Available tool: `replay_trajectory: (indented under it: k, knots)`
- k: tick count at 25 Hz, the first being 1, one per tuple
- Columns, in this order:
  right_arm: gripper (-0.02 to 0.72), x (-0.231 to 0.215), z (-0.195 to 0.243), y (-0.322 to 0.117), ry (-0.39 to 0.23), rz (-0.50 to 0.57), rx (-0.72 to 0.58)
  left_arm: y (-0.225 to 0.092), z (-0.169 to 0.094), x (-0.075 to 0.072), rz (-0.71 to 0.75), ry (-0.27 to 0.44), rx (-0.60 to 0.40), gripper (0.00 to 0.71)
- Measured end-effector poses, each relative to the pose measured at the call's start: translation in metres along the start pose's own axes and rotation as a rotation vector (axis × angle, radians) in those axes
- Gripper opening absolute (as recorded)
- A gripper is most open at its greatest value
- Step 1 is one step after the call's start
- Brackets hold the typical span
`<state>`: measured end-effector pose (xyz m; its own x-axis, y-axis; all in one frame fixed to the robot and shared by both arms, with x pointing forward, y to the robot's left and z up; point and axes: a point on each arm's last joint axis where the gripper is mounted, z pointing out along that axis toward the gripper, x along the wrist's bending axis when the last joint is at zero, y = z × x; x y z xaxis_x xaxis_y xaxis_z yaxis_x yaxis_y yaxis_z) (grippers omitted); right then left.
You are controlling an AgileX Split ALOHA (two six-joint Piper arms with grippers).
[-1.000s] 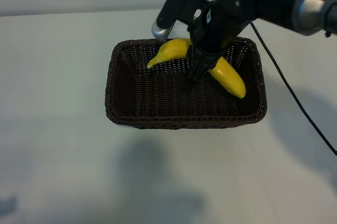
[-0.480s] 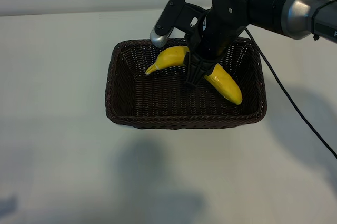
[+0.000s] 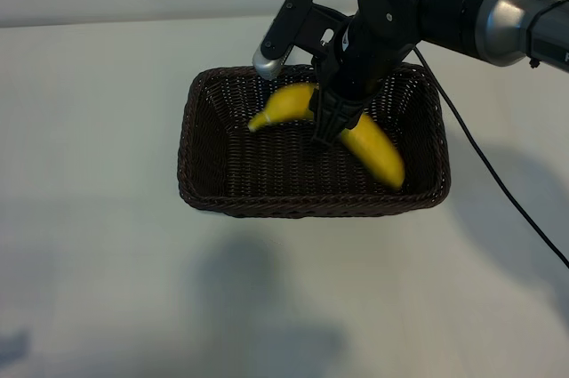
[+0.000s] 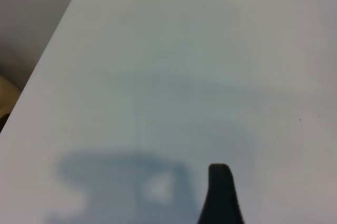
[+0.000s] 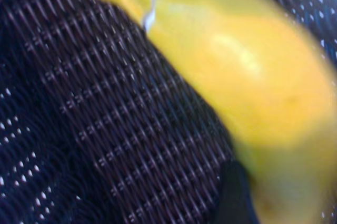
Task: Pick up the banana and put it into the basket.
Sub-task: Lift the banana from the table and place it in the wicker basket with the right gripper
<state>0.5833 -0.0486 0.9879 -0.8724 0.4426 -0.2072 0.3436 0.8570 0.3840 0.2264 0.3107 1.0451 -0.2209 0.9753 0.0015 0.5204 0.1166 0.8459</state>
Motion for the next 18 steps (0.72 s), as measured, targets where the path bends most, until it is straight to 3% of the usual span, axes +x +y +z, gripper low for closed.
replay_trajectory:
  k: [3,8,18]
  knots:
    - [0.563,0.0002,0.0,-0.0002,0.002,0.001,0.002,0.0,0.0,0.0,0.0,0.0,0.0,0.56]
    - [0.567,0.0022,-0.0001,-0.0031,0.024,0.005,0.034,0.0,0.0,0.0,0.0,0.0,0.0,0.56]
    - [0.567,0.0043,-0.0041,-0.006,0.058,0.144,0.101,0.0,0.0,0.0,0.0,0.0,0.0,0.56]
